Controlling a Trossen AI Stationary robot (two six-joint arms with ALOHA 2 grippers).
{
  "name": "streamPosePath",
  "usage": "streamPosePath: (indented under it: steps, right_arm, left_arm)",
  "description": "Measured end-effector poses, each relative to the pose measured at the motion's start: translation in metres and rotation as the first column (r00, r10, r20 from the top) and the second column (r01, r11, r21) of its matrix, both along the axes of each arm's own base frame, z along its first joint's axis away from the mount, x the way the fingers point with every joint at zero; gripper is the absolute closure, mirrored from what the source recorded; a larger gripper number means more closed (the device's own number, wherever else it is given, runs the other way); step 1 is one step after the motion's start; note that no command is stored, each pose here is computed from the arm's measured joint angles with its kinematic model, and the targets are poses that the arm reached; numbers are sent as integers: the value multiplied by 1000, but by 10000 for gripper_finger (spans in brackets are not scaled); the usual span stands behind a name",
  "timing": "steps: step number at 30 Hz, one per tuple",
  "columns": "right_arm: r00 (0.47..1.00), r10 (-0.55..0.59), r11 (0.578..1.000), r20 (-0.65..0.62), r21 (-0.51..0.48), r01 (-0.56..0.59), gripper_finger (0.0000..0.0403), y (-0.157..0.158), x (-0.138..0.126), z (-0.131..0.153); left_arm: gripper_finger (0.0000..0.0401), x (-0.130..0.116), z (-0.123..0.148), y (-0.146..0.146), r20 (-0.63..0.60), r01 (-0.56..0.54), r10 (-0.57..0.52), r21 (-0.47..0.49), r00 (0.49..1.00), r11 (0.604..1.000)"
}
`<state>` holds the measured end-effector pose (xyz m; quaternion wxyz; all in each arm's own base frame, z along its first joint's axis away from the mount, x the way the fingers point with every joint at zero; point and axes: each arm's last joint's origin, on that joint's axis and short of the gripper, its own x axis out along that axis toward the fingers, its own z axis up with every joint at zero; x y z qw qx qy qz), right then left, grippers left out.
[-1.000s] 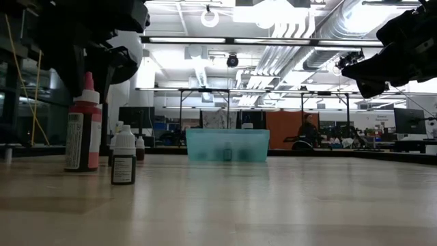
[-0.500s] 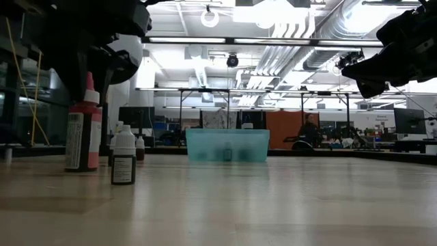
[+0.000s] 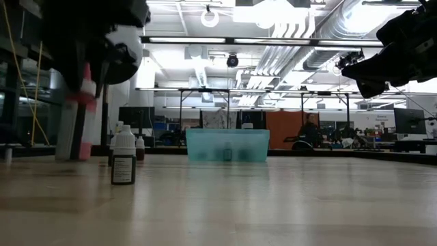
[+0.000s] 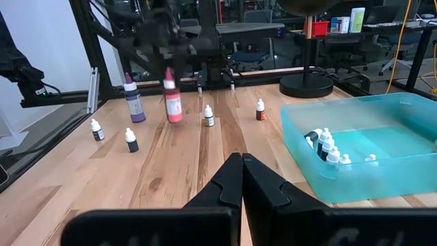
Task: Pick & Place food coloring
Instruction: Put the pink food coloring bottle into the light blue bin
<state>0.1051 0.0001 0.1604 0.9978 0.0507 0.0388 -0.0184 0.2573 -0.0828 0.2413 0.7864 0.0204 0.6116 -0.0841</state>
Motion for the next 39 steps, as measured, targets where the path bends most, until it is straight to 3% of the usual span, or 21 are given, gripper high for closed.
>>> streamPosePath:
  steps: [4, 10, 17, 21, 24, 35, 39]
  right_arm:
    - [1000, 0, 1000, 0, 0, 0, 402, 0, 0, 0]
    - [1000, 0, 1000, 0, 0, 0, 402, 0, 0, 0]
    - [1000, -1, 1000, 0, 0, 1, 402, 0, 0, 0]
    - [1000, 0, 1000, 0, 0, 0, 402, 0, 0, 0]
    - [1000, 0, 1000, 0, 0, 0, 402, 0, 0, 0]
    - [1000, 0, 1000, 0, 0, 0, 402, 0, 0, 0]
    - [1000, 0, 1000, 1, 0, 0, 402, 0, 0, 0]
  left_arm:
    - [299, 1, 29, -1, -13, 4, -5, -25, 1000, 1000]
    - [299, 2, 87, 0, 60, -7, 8, -17, 998, 1000]
    - [300, 9, 135, 23, 208, -171, 178, -52, 962, 984]
    - [300, 21, 145, 44, 235, -342, 339, -29, 911, 939]
    - [300, 34, 151, 62, 228, -412, 403, -7, 886, 911]
    - [300, 83, 177, 114, 209, -448, 425, 75, 881, 891]
    - [300, 98, 172, 135, 230, -493, 466, 76, 855, 867]
